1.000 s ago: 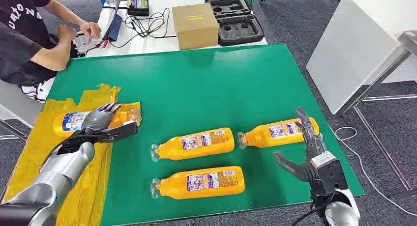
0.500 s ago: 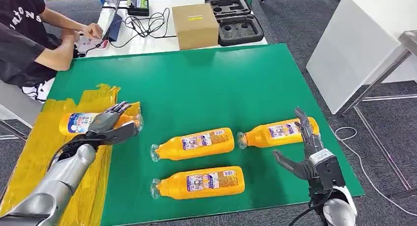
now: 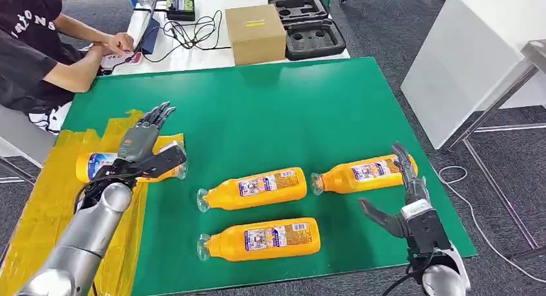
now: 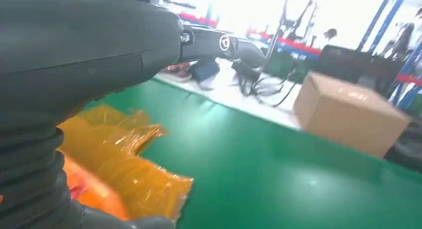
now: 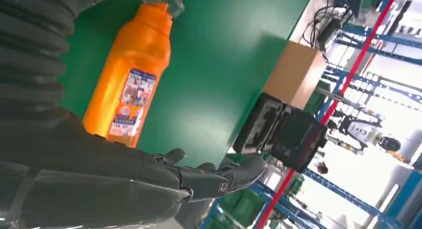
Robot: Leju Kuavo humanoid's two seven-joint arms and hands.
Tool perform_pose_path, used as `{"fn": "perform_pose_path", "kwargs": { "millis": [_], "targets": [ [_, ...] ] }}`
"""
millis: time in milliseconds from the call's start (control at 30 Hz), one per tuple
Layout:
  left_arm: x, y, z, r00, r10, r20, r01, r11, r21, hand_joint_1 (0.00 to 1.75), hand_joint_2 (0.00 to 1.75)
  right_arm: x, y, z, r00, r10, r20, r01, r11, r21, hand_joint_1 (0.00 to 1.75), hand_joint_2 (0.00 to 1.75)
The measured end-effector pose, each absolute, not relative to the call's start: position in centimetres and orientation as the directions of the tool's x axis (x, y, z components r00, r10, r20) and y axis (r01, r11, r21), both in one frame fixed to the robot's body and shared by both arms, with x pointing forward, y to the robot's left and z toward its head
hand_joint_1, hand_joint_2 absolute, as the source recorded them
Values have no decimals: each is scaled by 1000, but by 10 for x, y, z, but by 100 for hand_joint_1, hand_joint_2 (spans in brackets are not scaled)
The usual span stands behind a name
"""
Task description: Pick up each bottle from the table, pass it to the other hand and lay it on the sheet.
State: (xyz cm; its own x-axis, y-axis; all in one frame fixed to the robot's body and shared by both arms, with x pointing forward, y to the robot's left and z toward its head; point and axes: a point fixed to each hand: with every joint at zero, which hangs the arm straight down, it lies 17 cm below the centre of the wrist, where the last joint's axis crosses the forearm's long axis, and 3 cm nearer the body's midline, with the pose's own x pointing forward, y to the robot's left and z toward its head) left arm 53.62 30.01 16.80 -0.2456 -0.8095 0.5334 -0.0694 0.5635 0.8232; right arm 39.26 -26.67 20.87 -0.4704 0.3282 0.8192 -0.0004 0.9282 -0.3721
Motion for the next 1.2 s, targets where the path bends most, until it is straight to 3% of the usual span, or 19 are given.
{"fn": "perform_pose_path", "kwargs": {
  "millis": [133, 300, 500, 800, 1200],
  "targets": [
    [530, 287, 182, -291, -778, 557, -87, 602, 794, 0, 175, 396, -273, 209, -455, 464, 760, 79, 871, -484, 0, 175],
    [509, 255, 199, -408, -624, 667, -26, 738, 674, 0, 175, 406, -297, 196, -335, 817, 470, 208, 551, -808, 0, 175],
    [482, 215, 212, -504, -412, 759, 65, 859, 509, 0, 175, 422, -324, 200, -275, 943, 186, 235, 253, -938, 0, 175],
    [475, 197, 229, -536, -289, 793, 107, 909, 403, 0, 175, 447, -371, 187, -301, 953, 38, 42, 52, -998, 0, 175],
    [470, 201, 228, -539, -259, 802, 96, 927, 364, 0, 175, 503, -363, 168, -391, 920, 35, -141, -23, -990, 0, 175]
  ]
}}
